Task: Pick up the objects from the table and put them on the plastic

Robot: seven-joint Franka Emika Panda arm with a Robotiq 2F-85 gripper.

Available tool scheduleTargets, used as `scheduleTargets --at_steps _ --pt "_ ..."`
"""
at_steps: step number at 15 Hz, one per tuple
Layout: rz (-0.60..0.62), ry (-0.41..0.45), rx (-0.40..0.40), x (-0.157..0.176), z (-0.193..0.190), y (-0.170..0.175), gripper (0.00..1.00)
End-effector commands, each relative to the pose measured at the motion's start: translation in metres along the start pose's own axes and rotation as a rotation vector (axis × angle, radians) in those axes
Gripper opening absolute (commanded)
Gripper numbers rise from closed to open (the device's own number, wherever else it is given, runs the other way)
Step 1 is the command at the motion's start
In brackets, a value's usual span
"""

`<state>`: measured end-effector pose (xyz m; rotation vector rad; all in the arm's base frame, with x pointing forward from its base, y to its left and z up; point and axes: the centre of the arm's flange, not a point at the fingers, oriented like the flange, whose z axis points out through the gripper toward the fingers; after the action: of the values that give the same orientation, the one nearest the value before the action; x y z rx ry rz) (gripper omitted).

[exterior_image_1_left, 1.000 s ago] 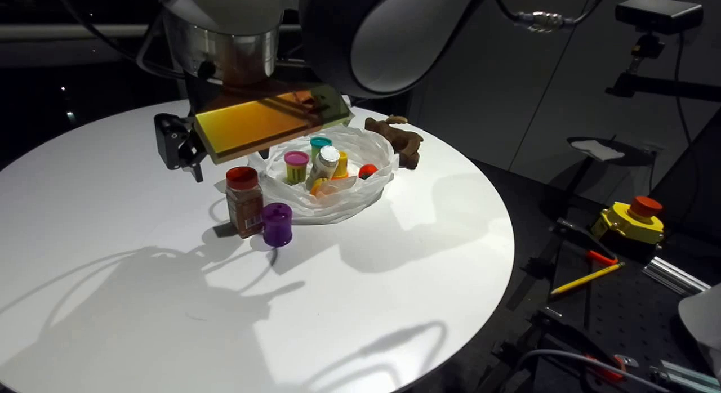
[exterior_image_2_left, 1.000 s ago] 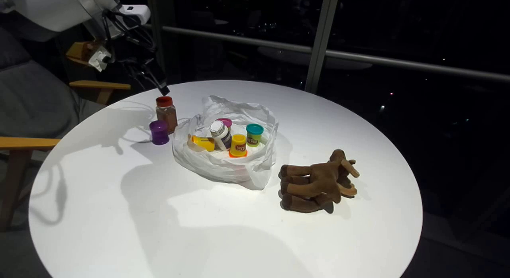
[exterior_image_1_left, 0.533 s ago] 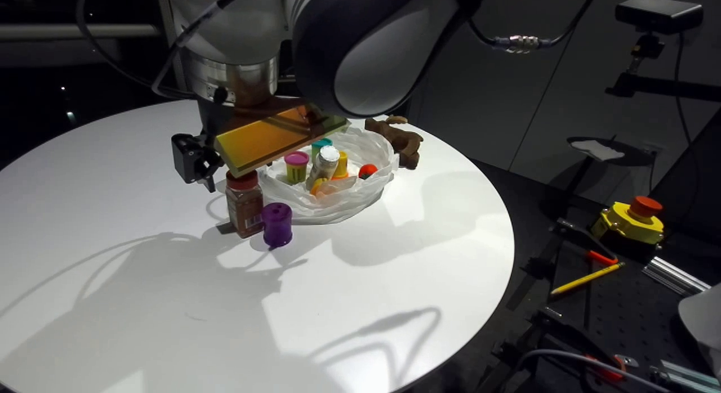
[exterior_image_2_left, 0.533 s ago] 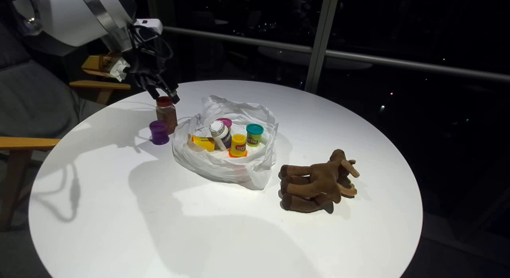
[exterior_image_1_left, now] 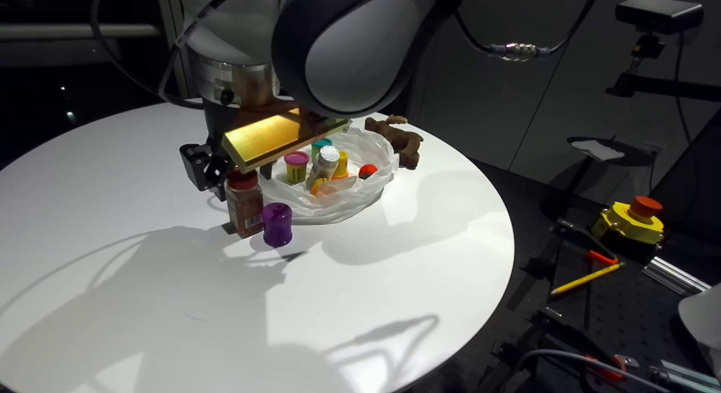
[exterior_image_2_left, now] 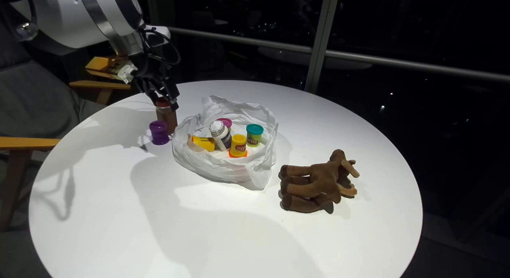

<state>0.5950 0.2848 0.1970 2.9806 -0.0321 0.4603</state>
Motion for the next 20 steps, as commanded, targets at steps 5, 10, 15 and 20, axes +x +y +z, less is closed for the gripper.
scheduleTargets --at_steps 5,10,15,20 --pt "0.052 -0.013 -0.018 0.023 -0.002 0.007 0.2" --pt "0.235 0.043 -0.094 0.061 -0.031 0.06 0.2" --pt "0.428 0.118 -0.128 0.102 -0.079 0.133 0.2" --pt "0.522 0.113 -0.113 0.118 -0.079 0.186 0.2"
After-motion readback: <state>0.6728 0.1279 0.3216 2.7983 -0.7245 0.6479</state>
